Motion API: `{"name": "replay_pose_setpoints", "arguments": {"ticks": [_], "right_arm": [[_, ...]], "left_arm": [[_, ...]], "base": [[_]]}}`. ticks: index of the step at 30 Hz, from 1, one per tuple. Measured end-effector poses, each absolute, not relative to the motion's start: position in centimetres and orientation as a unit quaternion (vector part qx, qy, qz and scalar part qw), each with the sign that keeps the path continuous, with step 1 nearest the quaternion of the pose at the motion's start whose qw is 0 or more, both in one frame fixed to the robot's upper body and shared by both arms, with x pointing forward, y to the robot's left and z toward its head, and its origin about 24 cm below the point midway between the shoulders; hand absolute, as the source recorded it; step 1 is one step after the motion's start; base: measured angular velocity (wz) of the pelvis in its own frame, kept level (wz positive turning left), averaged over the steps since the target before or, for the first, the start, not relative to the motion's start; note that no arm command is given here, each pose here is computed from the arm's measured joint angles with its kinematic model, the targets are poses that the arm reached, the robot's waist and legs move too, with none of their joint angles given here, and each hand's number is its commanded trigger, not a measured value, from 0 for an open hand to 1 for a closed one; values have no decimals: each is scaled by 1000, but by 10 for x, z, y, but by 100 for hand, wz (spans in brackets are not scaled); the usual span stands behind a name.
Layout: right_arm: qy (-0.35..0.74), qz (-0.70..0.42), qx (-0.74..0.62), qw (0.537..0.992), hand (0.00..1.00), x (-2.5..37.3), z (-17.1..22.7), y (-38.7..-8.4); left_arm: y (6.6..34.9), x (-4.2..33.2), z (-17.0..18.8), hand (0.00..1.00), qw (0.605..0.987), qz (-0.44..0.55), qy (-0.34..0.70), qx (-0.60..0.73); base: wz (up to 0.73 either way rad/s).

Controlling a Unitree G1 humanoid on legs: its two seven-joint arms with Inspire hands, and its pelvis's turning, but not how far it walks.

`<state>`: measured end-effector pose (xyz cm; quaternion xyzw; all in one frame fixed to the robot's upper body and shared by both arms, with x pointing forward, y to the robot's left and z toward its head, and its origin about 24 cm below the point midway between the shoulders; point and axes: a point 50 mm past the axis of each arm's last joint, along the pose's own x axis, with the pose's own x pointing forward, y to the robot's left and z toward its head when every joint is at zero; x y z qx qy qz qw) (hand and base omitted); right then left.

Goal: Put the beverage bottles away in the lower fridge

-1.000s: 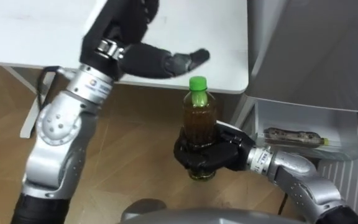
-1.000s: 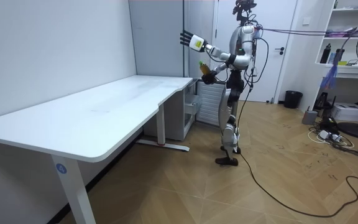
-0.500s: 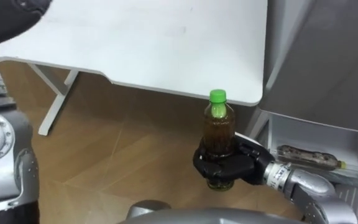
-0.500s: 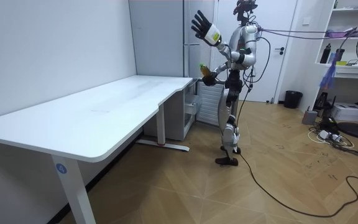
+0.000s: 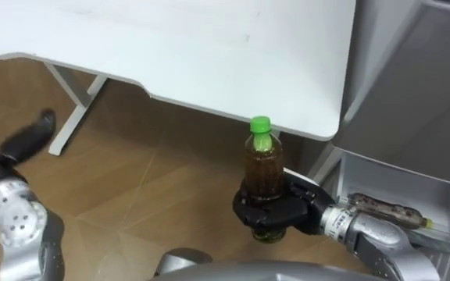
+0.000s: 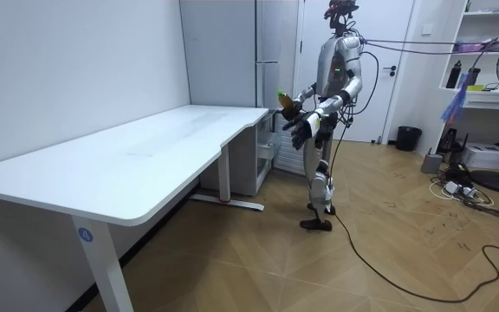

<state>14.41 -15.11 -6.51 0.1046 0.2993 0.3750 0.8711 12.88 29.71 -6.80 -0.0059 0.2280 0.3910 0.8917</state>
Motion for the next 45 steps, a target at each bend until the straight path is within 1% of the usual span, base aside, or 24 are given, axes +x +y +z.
{"name": "replay_pose_setpoints", "arguments": {"ticks": [1,3,4,6,9,12,15,18,23,26,28,30,36,42,45], "right_arm": [[300,375,104,871,100,145,-65,-151],[308,371,102,870,100,149,-65,-151],[310,369,102,870,100,149,-65,-151],[318,363,101,870,100,149,-67,-152],[322,362,101,869,100,150,-67,-154],[323,360,93,870,100,152,-66,-155],[323,357,75,873,100,157,-65,-154],[318,352,43,879,100,163,-63,-154],[303,343,-25,889,100,170,-57,-155],[297,322,-51,898,100,175,-56,-156],[291,308,-63,904,100,177,-54,-158],[278,286,-107,911,100,181,-50,-159],[245,216,-222,919,100,190,-44,-170],[235,152,-250,927,100,189,-47,-178],[231,106,-256,933,100,181,-51,-187]], "left_arm": [[294,124,-76,0,889,381,253,-5],[282,100,-104,0,875,339,345,-13],[280,93,-111,0,870,328,367,-13],[274,66,-132,0,844,295,447,-22],[268,41,-145,0,815,266,513,-32],[264,29,-151,0,803,239,544,-43],[261,10,-156,0,783,218,581,-57],[255,3,-159,0,774,189,601,-57],[242,1,-165,0,765,147,624,-58],[240,4,-166,0,764,138,628,-52],[239,10,-166,0,769,124,626,-40],[239,15,-166,0,773,107,625,-19],[239,24,-165,0,785,96,613,-4],[239,25,-165,0,789,97,606,-1],[239,22,-165,0,789,97,607,-2]], "base": [[0],[0],[0],[0],[-7],[3],[-4],[-9],[-1],[1],[7],[-3],[-13],[-1],[0]]}}
